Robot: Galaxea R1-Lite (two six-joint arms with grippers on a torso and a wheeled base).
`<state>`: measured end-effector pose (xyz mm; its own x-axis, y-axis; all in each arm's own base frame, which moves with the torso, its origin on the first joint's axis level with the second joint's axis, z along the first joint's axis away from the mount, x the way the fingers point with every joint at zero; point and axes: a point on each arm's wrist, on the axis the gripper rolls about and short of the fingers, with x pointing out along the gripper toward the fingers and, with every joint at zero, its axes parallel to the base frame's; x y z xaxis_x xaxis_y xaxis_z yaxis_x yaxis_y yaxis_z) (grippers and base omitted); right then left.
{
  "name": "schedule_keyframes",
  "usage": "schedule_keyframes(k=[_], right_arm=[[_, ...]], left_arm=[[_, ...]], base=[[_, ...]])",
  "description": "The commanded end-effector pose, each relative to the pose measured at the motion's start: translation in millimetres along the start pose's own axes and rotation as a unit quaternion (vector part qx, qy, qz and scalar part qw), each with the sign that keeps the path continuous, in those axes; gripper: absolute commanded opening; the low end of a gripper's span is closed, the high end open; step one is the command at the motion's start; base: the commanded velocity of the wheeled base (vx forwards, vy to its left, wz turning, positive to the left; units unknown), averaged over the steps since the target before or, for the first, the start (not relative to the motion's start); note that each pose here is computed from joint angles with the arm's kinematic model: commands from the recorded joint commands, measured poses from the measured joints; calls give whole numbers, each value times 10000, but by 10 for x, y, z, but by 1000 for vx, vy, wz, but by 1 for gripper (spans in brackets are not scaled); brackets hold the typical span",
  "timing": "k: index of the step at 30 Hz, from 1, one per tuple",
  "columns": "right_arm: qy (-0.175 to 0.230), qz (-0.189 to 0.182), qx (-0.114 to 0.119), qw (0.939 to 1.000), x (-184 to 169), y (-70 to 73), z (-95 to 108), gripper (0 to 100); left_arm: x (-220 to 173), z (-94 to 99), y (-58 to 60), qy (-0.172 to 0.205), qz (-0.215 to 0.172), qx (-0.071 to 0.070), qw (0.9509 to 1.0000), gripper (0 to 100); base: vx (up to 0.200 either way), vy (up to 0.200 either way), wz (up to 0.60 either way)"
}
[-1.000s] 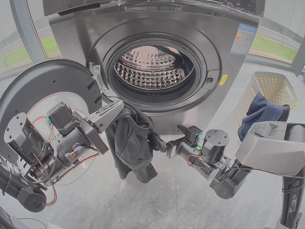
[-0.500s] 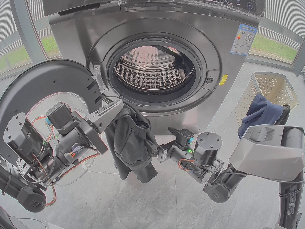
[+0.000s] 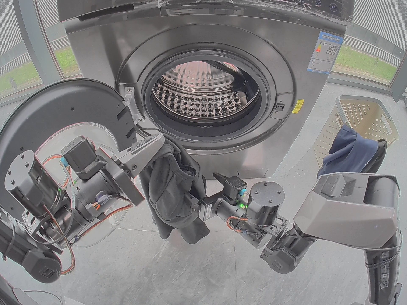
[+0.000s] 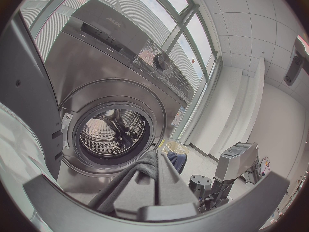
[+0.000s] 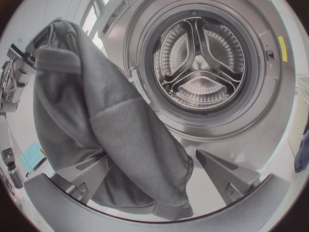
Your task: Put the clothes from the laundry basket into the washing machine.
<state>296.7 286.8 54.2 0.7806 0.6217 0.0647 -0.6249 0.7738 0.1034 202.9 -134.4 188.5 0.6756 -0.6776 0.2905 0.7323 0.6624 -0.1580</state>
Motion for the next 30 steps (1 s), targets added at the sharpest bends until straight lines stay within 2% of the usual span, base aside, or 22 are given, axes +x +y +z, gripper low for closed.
schedule_keyframes(k=[1, 4, 8, 9, 16, 17, 18, 19, 21, 22, 25, 27, 28, 29, 30], right_arm=[[-188, 6, 15, 9998, 63, 3, 73, 100], [-343, -9, 27, 9994, 94, -12, 155, 100], [-363, 16, 30, 9993, 97, -3, 167, 100], [-356, 15, 39, 9994, 94, 8, 158, 0], [-443, -15, 43, 9990, 92, -19, 213, 0], [-533, -67, 44, 9985, 68, -64, 309, 0], [-533, -67, 44, 9985, 68, -64, 309, 0], [-623, -188, 34, 9979, 11, -164, 430, 0], [-642, -217, 30, 9977, -15, -192, 466, 0], [-681, -297, 22, 9972, -99, -253, 567, 0], [-701, -333, 16, 9970, -206, -281, 666, 0], [-715, -324, 16, 9969, -293, -275, 742, 0], [-738, -321, 18, 9968, -343, -271, 791, 0], [-738, -321, 18, 9968, -343, -271, 791, 0], [-754, -319, 34, 9966, -385, -268, 823, 0]], left_arm=[[-1, -6, 0, 13, 1, -6, 10000, 0], [-1, -6, 0, 13, 1, -6, 10000, 0], [1, -11, 2, 20, 2, -8, 10000, 0], [-2, -13, 2, 27, 4, -9, 10000, 0], [-11, -29, 4, 64, 13, -17, 10000, 0], [-8, -26, 4, 57, 11, -16, 10000, 0], [-8, -26, 4, 57, 11, -16, 10000, 0], [-8, -26, 4, 57, 11, -16, 10000, 0], [-7, -32, 5, 71, 14, -19, 10000, 0], [2, -34, 4, 65, 5, -27, 10000, 0], [13, -37, -13, 64, -33, -36, 10000, 0], [28, -43, -68, 68, -145, -82, 9998, 0], [48, -42, -99, 57, -207, -174, 9996, 0], [48, -42, -99, 57, -207, -174, 9996, 0], [98, -51, -132, 46, -293, -346, 9990, 0]], base=[[0, 0, 0], [0, 0, 0], [0, 0, 0], [0, 0, 0], [0, 0, 0], [0, 0, 0], [0, 0, 0], [0, 0, 0], [0, 0, 0], [0, 0, 0], [0, 0, 0], [0, 0, 0], [0, 0, 0], [0, 0, 0], [0, 0, 0]])
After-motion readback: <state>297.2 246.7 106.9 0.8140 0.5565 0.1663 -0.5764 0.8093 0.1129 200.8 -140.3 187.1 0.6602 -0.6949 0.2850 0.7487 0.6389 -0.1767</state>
